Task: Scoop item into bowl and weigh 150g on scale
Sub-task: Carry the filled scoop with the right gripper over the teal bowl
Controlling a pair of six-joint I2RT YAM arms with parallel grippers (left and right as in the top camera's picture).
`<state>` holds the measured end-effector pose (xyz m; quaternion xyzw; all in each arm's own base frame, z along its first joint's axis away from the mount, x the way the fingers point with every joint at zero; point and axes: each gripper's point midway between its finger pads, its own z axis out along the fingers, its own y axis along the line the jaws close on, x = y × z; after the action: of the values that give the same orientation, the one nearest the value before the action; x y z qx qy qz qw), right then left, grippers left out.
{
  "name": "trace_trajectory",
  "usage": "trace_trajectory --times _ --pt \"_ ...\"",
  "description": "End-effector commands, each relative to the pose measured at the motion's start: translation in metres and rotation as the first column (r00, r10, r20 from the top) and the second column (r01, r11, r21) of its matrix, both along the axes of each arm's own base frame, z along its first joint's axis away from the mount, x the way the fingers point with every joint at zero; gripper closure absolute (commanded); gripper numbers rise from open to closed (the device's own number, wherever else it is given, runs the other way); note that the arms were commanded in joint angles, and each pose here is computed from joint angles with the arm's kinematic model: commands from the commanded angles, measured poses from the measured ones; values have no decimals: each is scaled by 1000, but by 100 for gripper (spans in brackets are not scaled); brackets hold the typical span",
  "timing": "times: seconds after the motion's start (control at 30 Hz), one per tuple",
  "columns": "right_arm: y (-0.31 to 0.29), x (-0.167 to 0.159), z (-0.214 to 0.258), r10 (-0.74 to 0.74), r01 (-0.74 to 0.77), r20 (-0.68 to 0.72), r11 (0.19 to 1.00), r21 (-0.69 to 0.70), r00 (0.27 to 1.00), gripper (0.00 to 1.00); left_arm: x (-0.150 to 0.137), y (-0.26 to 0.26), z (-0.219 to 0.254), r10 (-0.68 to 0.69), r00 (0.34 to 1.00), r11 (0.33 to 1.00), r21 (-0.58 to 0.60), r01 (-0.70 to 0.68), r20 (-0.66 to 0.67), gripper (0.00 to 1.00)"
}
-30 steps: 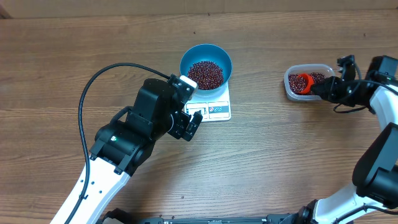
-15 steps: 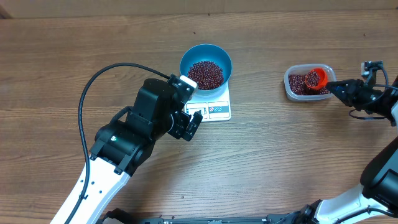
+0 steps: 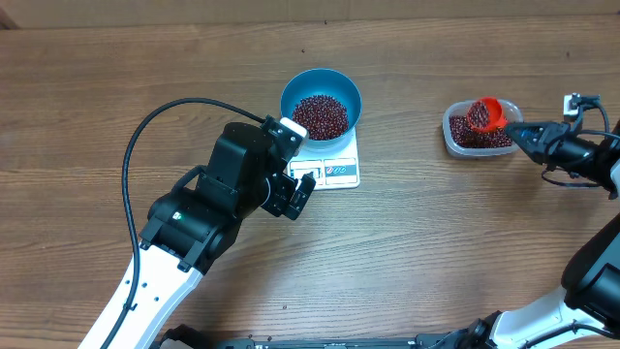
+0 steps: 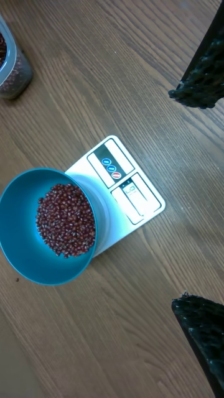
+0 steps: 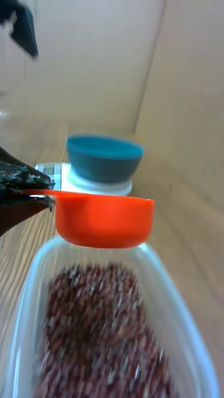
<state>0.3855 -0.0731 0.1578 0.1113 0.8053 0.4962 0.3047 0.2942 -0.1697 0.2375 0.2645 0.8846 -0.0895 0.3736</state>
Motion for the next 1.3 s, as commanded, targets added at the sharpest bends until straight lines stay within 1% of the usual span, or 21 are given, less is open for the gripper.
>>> trace_trajectory --times 0.0,0.17,0.27,0.4,0.53,0.67,0.8,1.0,1.17,1.27 --pt "10 -1 29 29 -45 101 986 159 994 96 3 2 10 22 1000 1000 -14 -21 20 0" --pt "21 -3 32 53 -69 87 979 192 995 96 3 2 10 22 1000 1000 -14 -21 20 1" --pt "38 -2 32 94 -108 77 974 200 993 96 3 2 10 22 1000 1000 -14 -21 20 0" --pt "72 1 32 183 -196 86 961 193 979 96 3 2 10 22 1000 1000 -14 -21 20 0" --pt "109 5 33 281 -299 125 940 163 952 96 3 2 10 22 1000 1000 -14 -21 20 0" --pt "142 13 35 349 -364 114 918 160 930 96 3 2 10 22 1000 1000 -14 -21 20 0" --pt "165 24 31 369 -375 68 917 136 927 96 3 2 10 22 1000 1000 -14 -21 20 0" --pt "206 38 37 403 -409 70 906 108 913 96 3 2 9 22 1000 1000 -13 -21 19 0" --pt "234 45 25 393 -394 55 919 8 918 96 3 2 8 22 1000 1000 -10 -22 14 0" --pt "245 52 13 360 -357 33 931 -73 932 96 3 2 8 21 1000 1000 -10 -21 13 0"
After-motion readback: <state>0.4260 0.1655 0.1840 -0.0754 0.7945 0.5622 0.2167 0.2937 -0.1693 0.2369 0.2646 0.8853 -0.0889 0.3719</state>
